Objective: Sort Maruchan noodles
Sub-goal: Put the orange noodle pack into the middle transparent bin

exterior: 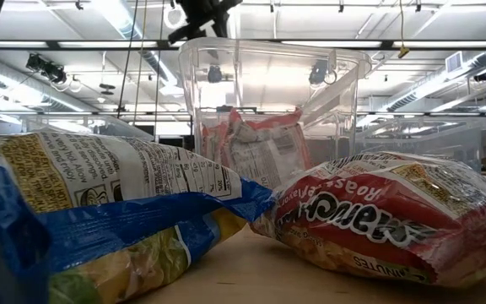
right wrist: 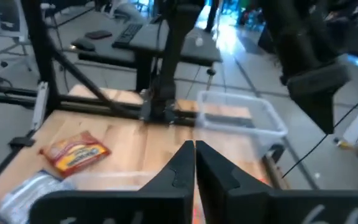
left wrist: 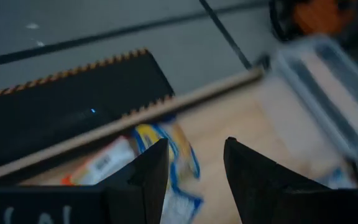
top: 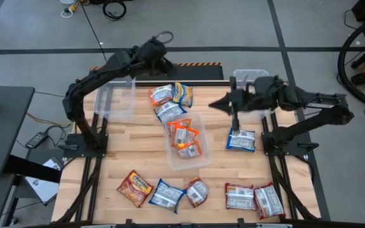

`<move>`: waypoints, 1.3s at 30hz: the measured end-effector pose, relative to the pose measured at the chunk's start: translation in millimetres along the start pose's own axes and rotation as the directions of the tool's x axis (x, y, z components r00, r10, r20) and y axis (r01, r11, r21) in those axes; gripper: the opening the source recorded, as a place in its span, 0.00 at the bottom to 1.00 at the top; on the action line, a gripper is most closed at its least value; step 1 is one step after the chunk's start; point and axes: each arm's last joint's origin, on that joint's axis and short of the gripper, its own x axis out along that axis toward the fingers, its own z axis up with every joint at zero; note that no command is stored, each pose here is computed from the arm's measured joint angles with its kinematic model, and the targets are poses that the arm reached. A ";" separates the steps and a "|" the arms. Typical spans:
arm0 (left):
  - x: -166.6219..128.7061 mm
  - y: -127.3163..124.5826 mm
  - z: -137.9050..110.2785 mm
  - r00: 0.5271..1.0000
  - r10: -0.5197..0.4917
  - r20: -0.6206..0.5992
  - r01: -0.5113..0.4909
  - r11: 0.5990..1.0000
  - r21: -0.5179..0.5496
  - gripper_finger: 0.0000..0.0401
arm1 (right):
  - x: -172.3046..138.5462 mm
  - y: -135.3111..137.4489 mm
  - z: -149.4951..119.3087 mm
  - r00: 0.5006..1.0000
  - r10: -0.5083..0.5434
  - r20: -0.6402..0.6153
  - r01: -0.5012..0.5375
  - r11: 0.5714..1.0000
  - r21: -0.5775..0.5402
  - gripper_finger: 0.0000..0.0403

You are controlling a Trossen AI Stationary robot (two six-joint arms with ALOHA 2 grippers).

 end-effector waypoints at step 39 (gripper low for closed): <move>200.0 88.7 -54.1 0.819 0.135 -0.558 0.157 0.882 0.444 0.40 | -71.2 -20.5 -119.0 0.961 -0.277 -0.020 0.268 0.906 0.326 0.08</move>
